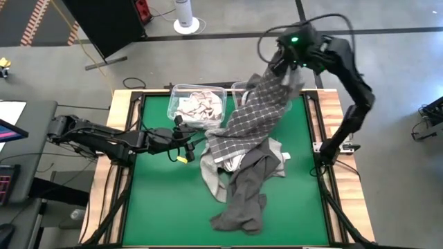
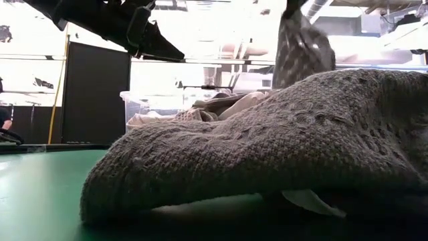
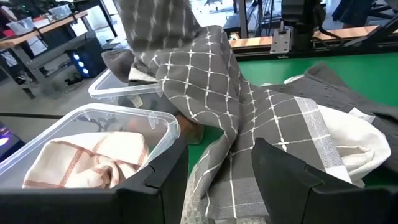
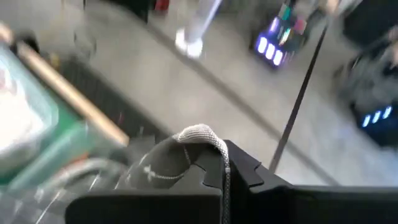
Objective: Sort towels by color in basket
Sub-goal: Put the black striped microfiber towel into the right transparent bin
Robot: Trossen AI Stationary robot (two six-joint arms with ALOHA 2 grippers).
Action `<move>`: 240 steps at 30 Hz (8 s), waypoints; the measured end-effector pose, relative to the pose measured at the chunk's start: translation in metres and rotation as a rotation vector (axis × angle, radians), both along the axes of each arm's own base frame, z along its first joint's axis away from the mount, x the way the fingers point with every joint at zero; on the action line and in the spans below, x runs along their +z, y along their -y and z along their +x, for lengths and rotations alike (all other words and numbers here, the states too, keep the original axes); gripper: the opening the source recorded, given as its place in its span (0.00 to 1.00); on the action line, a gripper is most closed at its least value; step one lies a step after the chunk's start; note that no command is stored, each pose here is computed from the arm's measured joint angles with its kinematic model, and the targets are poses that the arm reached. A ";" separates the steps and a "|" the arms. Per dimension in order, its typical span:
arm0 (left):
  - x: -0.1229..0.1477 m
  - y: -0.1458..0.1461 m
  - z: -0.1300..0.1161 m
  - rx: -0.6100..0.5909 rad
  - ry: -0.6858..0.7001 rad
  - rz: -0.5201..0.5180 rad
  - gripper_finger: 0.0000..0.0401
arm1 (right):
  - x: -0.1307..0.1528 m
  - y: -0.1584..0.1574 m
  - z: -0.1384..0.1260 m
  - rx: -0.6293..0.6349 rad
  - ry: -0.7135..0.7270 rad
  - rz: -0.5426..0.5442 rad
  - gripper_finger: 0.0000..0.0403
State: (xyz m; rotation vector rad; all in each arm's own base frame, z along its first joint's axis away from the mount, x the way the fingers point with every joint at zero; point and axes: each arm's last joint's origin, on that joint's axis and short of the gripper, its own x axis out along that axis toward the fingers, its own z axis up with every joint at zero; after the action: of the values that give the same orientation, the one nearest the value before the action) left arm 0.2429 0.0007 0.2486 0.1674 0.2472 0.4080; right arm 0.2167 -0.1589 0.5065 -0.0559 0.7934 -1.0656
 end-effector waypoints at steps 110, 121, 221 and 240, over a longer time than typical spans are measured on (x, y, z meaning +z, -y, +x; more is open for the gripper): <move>0.024 0.028 -0.046 -0.134 0.000 -0.068 0.42 | -0.266 -0.070 0.213 0.881 -0.733 0.508 0.59; 0.024 0.028 -0.046 -0.133 0.000 -0.070 0.42 | -0.263 -0.075 0.213 0.876 -0.728 0.510 0.04; 0.027 0.028 -0.046 -0.134 0.021 -0.059 0.42 | -0.133 0.041 0.069 -0.116 -0.334 0.445 0.04; 0.021 0.028 -0.047 -0.132 -0.034 -0.065 0.42 | -0.259 0.074 0.132 -0.346 -0.364 0.800 0.04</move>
State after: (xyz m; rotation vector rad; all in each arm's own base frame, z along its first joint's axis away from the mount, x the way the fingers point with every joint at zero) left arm 0.1959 -0.0269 0.2697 0.1259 0.2812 0.2654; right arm 0.3484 -0.2332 0.2477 0.5995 1.5541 -1.0007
